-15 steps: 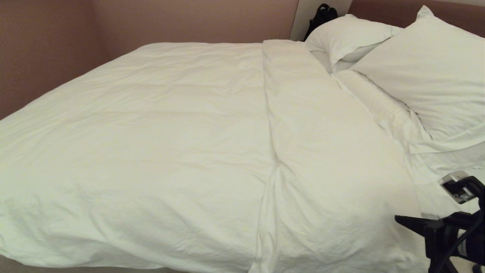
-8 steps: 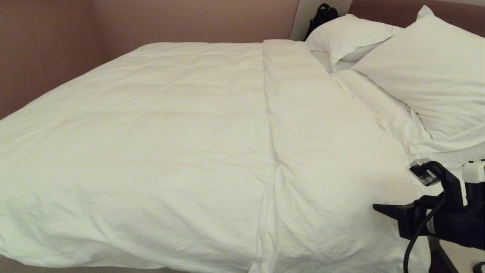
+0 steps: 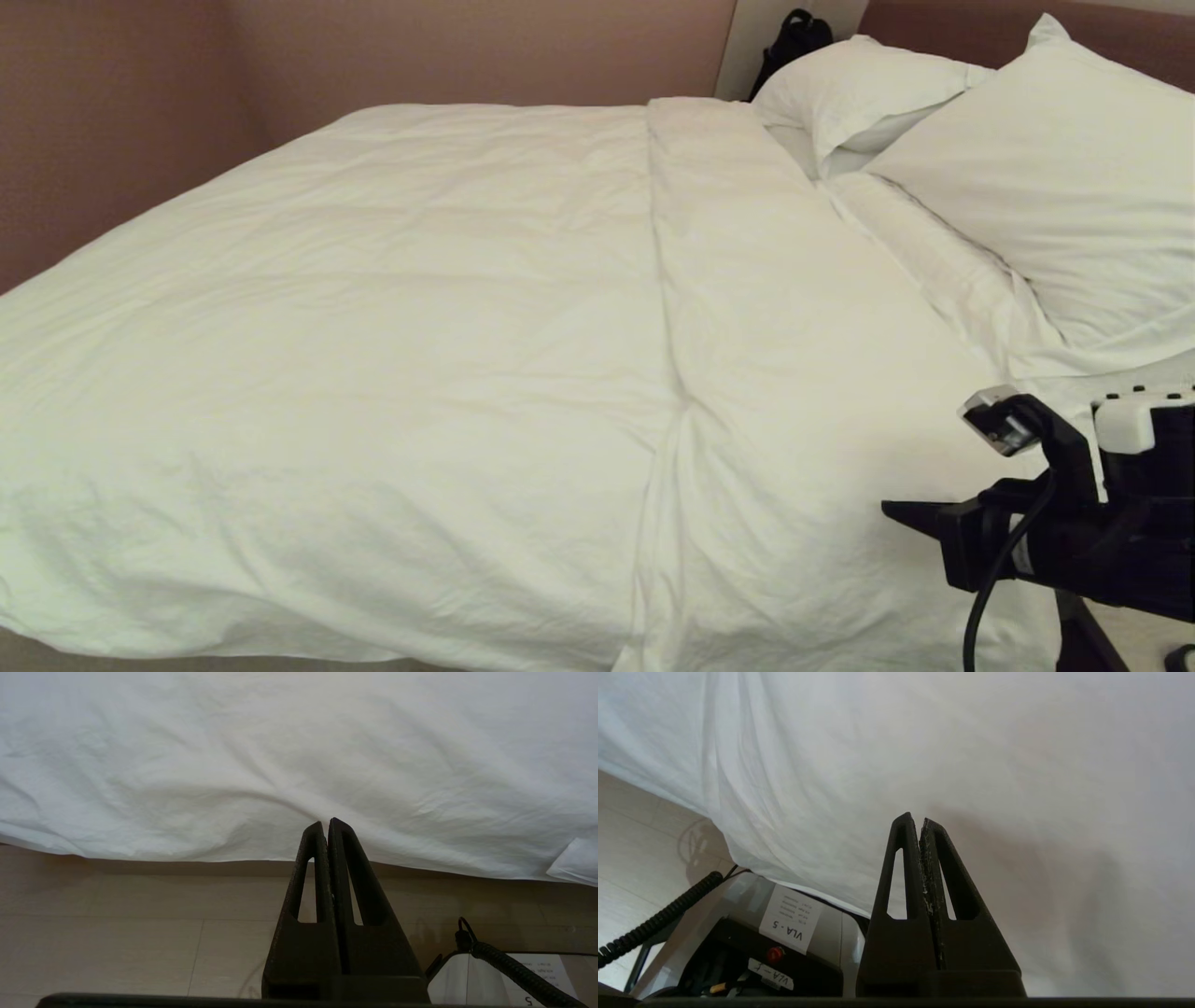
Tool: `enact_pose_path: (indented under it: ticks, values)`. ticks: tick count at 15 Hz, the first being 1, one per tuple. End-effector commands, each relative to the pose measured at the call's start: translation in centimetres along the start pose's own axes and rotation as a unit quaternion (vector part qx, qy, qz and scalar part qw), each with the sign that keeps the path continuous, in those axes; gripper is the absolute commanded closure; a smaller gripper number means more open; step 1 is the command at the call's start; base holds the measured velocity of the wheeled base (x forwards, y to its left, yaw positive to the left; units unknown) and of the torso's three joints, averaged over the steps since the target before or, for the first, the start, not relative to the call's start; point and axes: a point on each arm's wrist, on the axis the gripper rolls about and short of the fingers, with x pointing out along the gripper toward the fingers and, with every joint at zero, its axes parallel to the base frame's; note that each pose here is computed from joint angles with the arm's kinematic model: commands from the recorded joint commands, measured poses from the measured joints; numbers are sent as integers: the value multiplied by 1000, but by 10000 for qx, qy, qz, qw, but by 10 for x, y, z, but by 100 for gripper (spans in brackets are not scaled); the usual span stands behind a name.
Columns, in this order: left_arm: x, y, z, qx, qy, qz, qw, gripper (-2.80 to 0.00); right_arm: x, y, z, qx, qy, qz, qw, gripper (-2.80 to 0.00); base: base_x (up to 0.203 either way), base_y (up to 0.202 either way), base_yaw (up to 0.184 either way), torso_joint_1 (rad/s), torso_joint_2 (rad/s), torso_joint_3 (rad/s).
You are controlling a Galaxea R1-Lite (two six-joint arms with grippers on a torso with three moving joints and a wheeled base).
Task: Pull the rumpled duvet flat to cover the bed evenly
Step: Flatten the corners of the folded blanket
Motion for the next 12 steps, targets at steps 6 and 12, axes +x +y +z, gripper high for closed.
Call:
enact_pose_path:
  ticks: [6,12]
  values:
    - [0,0,0,0,5,2,10000,0,39,-6,-17,55,405,-188,9990,0,0,0,0,0,0,0]
    - [0,0,0,0,5,2,10000,0,61,-11,-48,61,598,-426,9973,0,0,0,0,0,0,0]
